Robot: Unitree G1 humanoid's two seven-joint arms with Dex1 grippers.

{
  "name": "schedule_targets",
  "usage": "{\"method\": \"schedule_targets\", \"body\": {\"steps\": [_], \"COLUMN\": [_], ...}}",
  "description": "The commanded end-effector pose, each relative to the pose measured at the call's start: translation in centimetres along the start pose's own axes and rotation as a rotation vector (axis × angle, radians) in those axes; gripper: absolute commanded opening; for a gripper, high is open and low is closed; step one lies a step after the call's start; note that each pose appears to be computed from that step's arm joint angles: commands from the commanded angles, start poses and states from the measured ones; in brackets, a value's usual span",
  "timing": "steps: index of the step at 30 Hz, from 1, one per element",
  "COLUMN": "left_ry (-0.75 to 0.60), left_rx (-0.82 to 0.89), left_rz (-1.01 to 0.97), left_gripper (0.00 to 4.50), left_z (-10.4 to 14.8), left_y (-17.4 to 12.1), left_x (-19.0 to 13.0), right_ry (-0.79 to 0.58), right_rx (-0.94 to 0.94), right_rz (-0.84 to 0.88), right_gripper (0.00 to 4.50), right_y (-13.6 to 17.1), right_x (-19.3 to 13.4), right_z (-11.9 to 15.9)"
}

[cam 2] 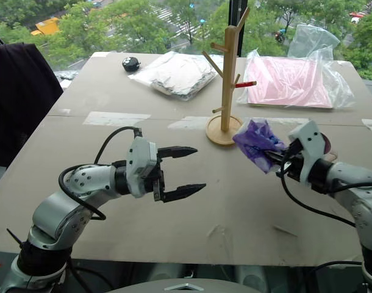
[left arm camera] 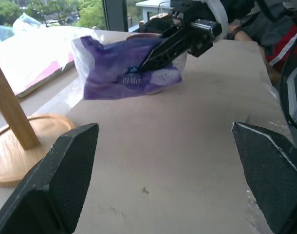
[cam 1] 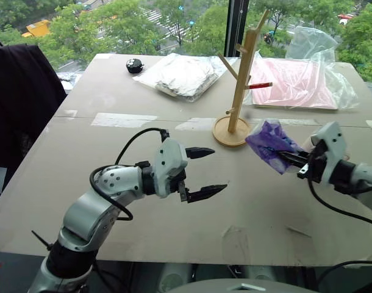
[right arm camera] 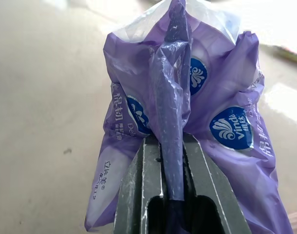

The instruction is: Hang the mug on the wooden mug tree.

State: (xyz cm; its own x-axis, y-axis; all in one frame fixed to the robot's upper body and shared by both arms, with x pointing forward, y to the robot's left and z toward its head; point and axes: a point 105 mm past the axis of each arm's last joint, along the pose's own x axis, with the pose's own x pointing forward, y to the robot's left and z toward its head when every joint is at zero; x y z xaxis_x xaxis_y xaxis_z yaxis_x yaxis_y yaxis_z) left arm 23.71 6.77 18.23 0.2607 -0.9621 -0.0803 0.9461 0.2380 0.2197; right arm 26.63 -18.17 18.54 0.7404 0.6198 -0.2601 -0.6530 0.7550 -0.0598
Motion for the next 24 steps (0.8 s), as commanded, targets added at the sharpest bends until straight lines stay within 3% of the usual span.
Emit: {"method": "schedule_targets", "body": {"steps": [1, 3, 8, 13, 18, 21, 24], "left_ry": [-0.073, -0.111, -0.18, -0.212, -0.251, -0.256, -0.25], "left_rx": [0.013, 0.022, 0.023, 0.041, 0.061, 0.063, 0.066], "left_rz": [-0.043, -0.057, -0.084, -0.125, -0.144, -0.152, -0.158], "left_gripper": [4.5, 4.5, 4.5, 4.5, 4.5, 4.5, 4.5], "left_z": [1.6, 2.3, 3.5, 4.2, 5.2, 5.3, 5.1], "left_y": [0.3, 0.7, 1.5, 1.3, 1.3, 1.3, 1.1], "left_x": [1.4, 2.7, 5.8, 7.7, 8.8, 9.2, 9.2], "right_ry": [-0.094, -0.103, 0.024, 0.12, 0.181, 0.207, 0.203], "right_rx": [-0.02, -0.001, 0.024, 0.045, 0.051, 0.059, 0.051], "right_rz": [-0.143, -0.288, -0.562, -0.778, -0.847, -0.876, -0.902], "right_gripper": [0.03, 0.03, 0.03, 0.03, 0.03, 0.96, 2.41], "right_y": [-2.6, -5.6, -11.5, -15.6, -17.5, -18.4, -18.8], "right_x": [-3.4, -5.7, -10.6, -14.6, -16.3, -17.0, -17.7], "right_z": [3.7, 4.4, 0.9, -2.1, -4.1, -4.8, -4.8]}}
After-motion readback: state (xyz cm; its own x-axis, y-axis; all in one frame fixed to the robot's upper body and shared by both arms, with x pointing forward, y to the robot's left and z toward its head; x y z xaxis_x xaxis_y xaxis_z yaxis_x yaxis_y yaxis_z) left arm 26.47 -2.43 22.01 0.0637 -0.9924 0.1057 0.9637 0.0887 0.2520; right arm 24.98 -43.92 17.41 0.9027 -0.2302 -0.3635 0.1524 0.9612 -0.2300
